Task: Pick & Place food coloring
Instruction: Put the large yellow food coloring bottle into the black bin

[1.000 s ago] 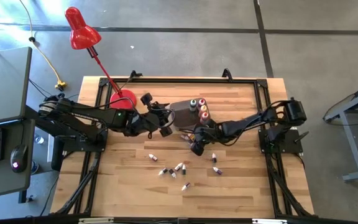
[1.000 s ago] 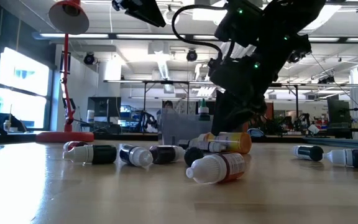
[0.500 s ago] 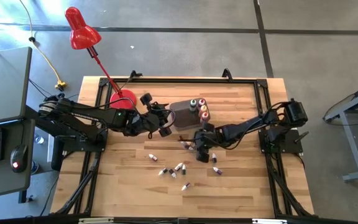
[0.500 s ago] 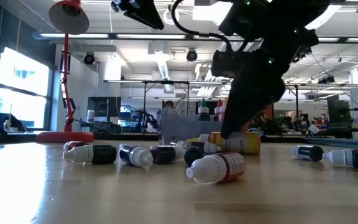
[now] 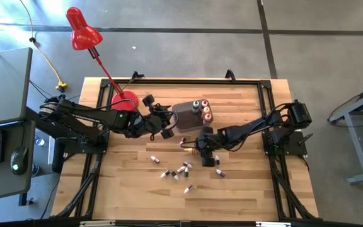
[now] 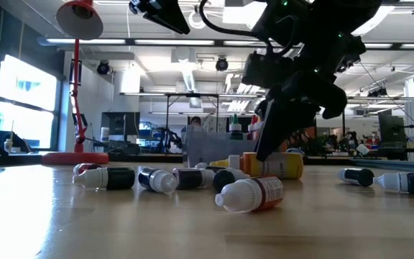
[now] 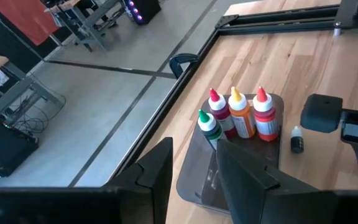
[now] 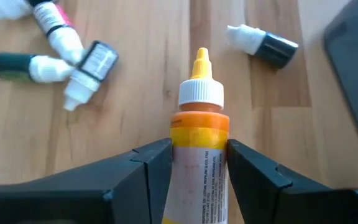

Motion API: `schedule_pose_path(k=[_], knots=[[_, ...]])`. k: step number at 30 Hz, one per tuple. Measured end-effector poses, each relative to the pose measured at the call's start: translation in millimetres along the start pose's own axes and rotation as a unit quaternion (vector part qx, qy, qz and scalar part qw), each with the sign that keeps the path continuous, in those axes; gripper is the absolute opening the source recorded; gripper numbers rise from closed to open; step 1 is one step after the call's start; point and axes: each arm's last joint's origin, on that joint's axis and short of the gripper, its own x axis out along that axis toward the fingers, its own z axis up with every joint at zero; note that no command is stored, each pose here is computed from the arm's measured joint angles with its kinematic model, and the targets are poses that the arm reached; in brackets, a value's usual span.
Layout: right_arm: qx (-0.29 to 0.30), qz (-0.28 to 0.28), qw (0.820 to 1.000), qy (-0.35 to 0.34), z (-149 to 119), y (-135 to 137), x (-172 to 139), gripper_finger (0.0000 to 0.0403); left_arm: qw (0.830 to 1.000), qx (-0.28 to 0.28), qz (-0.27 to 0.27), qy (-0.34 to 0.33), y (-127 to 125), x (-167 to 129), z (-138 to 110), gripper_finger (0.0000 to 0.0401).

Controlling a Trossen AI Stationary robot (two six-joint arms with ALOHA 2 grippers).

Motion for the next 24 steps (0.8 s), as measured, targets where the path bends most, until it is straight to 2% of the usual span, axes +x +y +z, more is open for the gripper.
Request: schedule_pose_path(k=[4,9,13,24], knots=[[0.000,-0.008,1.000,0.001,0.0,-3.3,0.2,0.0155,1.000,0.000,0.000,0.000,0.0,0.0,0.0,0.0122],[-0.021,-0.040,0.999,0.008,-2.4,-4.9,1.4,0.0189,1.000,0.000,0.000,0.000,0.0,0.0,0.0,0.0122],[-0.016,-0.042,0.999,0.004,-1.7,-4.7,1.4,0.0211,1.000,0.000,0.000,0.000,0.0,0.0,0.0,0.0122],[-0.017,-0.029,0.999,0.022,-5.8,-3.9,7.6,0.0211,1.000,0.000,-0.001,0.000,0.0,0.0,0.0,0.0122]])
